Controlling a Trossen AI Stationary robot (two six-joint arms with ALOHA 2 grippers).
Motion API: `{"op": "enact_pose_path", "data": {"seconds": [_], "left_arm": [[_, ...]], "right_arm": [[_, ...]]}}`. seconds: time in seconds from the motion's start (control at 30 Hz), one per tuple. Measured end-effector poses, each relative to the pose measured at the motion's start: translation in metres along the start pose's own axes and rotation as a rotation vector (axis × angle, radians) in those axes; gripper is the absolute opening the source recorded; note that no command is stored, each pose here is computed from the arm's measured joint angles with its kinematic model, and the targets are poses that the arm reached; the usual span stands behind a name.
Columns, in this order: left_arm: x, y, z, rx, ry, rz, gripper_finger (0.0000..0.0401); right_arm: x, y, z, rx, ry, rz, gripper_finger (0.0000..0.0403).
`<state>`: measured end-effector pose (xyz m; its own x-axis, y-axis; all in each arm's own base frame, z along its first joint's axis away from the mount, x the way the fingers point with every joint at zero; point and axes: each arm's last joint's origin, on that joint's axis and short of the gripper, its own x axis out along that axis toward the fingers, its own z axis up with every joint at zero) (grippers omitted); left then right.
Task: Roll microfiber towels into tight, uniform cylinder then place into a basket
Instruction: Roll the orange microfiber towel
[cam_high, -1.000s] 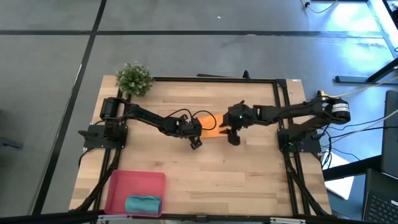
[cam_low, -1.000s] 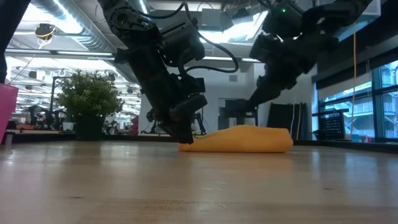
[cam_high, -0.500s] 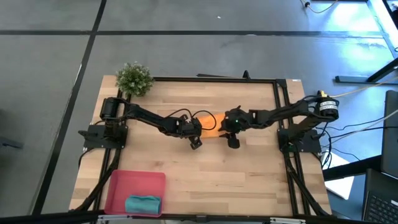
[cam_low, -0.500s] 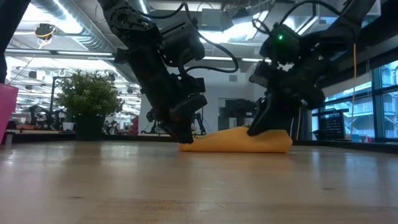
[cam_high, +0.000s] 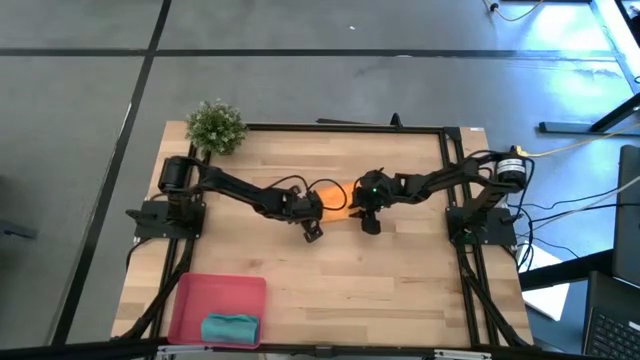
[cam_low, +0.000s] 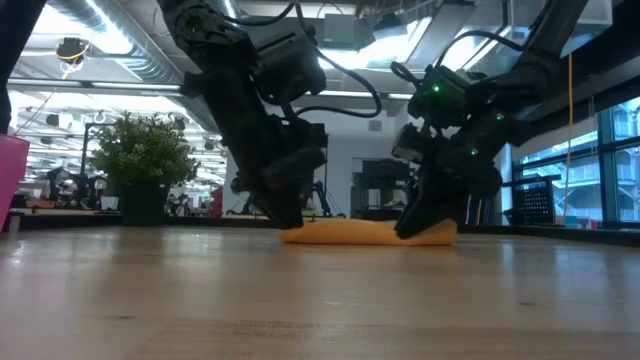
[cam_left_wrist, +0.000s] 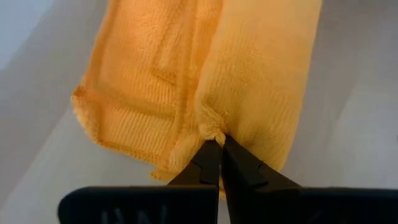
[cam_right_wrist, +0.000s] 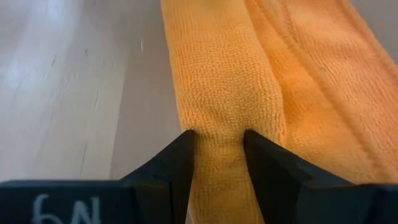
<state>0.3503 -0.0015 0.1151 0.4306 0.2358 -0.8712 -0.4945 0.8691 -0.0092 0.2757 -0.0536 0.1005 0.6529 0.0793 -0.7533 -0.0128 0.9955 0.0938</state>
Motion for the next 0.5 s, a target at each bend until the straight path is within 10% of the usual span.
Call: {"op": "enact_pose_path", "data": {"seconds": [0.5], "left_arm": [[-0.0101, -0.0050, -0.0062, 0.064, 0.005, 0.053, 0.0001]], "right_arm": [[0.0020, 0.0010, -0.0005, 0.025, -0.011, 0.045, 0.0147]]}}
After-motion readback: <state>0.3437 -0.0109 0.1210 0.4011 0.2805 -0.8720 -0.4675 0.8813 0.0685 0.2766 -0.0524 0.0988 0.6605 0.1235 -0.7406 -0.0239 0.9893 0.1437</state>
